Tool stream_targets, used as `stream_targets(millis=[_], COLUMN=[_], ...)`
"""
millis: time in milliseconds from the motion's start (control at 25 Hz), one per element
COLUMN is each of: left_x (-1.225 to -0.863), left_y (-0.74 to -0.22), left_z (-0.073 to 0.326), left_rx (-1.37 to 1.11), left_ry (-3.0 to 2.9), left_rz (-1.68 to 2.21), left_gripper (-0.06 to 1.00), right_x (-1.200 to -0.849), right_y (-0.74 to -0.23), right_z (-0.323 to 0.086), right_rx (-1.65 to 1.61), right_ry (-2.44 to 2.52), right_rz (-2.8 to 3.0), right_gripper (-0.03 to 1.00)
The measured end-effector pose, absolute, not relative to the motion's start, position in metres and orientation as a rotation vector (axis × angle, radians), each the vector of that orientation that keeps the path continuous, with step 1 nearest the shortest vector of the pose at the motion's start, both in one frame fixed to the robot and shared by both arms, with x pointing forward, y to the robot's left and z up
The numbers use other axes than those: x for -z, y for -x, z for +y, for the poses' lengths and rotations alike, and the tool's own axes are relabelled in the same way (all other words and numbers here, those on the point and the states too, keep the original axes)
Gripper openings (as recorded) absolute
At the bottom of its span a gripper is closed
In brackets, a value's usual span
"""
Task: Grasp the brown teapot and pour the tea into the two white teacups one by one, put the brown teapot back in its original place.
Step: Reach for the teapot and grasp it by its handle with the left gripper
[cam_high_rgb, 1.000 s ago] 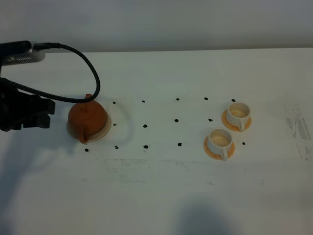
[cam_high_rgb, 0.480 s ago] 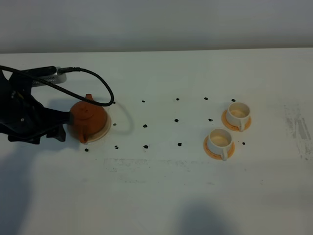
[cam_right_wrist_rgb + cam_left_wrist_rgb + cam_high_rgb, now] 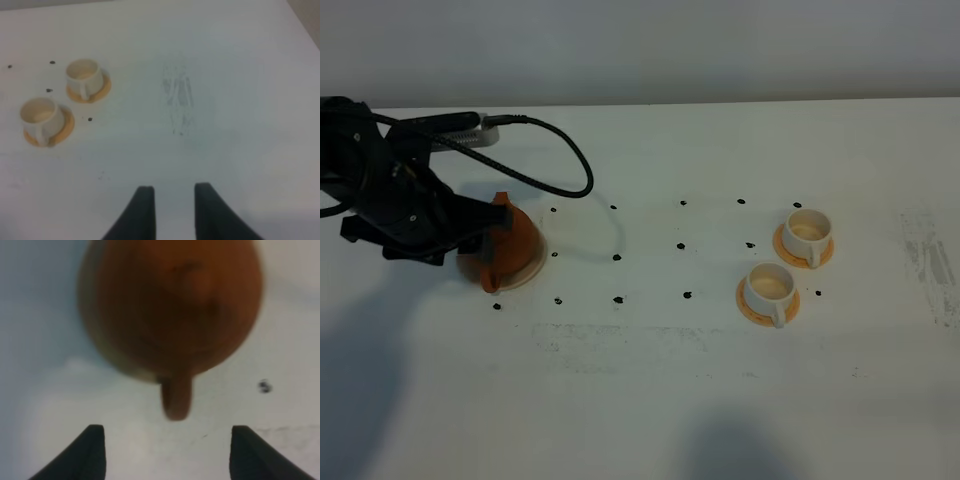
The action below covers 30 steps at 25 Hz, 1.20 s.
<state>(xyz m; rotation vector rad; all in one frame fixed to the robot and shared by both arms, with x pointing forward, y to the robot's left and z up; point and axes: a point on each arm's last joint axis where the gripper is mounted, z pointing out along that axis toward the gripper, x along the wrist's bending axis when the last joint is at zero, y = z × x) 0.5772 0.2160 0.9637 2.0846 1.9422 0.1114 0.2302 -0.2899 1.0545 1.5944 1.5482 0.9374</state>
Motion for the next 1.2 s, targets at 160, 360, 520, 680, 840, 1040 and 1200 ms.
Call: stream_targets(millis=[160, 360, 520, 680, 840, 1040, 1200], left_x=[-0.961, -0.95, -0.947, -0.947, -0.947, -0.947, -0.948], left_y=[-0.578, -0.58, -0.58, -0.58, -0.58, -0.581, -0.582], left_z=[0.212, 0.212, 0.211, 0.211, 0.212, 0.213, 0.212], left_rx=[-0.098, -0.071, -0.062, -0.063, -0.075, -0.089, -0.103], left_ry=[-2.07, -2.087, -2.089, -2.086, -2.09, -2.103, -2.095], left_rz=[1.965, 1.992, 2.001, 2.003, 1.997, 1.991, 1.982], left_gripper=[0.47, 0.41, 0.41, 0.4, 0.4, 0.4, 0.4], right_x=[-1.055, -1.055, -1.055, -1.055, -1.055, -1.055, -1.055], right_y=[-0.23, -0.23, -0.23, -0.23, -0.23, -0.23, -0.23], right_z=[-0.29, -0.29, -0.29, -0.29, -0.29, -0.29, -0.29], right_rx=[-0.937, -0.937, -0.937, -0.937, -0.937, -0.937, -0.937], right_ry=[-1.594, -1.594, -1.594, -1.594, -1.594, -1.594, -1.594], right_rz=[1.548, 1.548, 1.548, 1.548, 1.548, 1.548, 1.548], right_gripper=[0.22, 0.22, 0.22, 0.22, 0.22, 0.22, 0.22])
